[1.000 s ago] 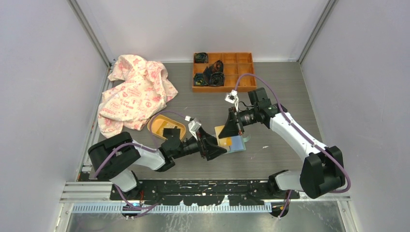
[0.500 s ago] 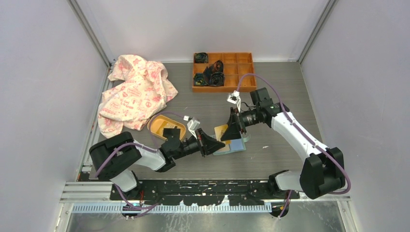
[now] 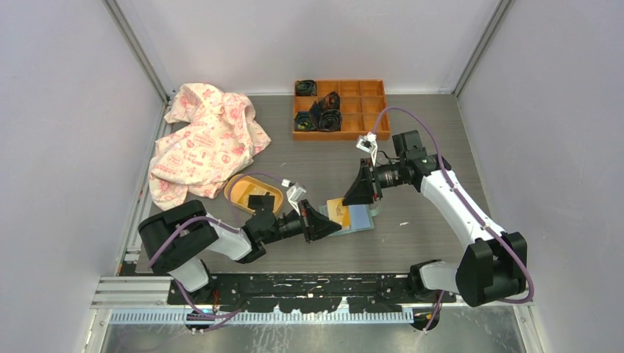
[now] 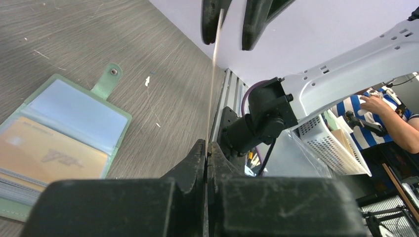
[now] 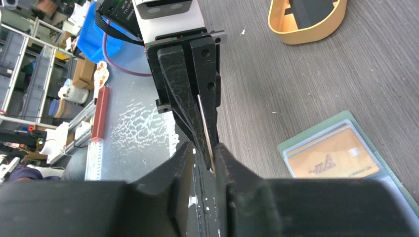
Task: Put the credit cards into the card holder
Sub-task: Insert the credit card into the card holder.
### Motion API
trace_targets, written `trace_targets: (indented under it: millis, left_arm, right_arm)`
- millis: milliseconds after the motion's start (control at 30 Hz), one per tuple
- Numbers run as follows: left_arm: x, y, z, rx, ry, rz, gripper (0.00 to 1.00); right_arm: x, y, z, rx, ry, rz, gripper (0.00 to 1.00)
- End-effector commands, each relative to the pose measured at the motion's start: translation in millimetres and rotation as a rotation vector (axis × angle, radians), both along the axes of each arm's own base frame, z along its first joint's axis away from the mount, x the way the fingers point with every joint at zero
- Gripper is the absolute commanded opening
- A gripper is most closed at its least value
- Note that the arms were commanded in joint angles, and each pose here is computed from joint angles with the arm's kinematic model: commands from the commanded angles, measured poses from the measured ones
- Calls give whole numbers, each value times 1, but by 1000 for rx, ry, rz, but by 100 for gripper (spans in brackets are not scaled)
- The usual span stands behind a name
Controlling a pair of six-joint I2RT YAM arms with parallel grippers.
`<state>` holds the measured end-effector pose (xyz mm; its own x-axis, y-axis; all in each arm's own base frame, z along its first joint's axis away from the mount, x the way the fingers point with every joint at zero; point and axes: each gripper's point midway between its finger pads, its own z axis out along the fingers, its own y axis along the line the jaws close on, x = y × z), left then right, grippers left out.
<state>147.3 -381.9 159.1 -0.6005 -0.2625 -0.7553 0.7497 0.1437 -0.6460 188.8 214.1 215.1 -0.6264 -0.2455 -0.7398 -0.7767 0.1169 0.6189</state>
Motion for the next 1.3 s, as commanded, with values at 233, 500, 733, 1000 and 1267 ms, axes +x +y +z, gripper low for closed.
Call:
trace_targets:
  millis: [233,500,733,1000,1267]
  left_arm:
    - [22,12,10,-48,-9,137,38]
    - [27,35,-30,70,33,235,81]
    - [42,47,-59,331,88,333,95]
    - [48,53,-48,407,73,369,100]
    - [53,47,-73,559,173,385,82]
  right_arm:
    - [14,-6,-6,-83,-81,-58,1]
    - [57,-39,-57,-253,48,-305,1]
    - [73,-57,-86,-313,152,-409,1]
    - [80,-71,-110,-361,245,-464,1]
    - [83,-62,-123,-319,348,-460,1]
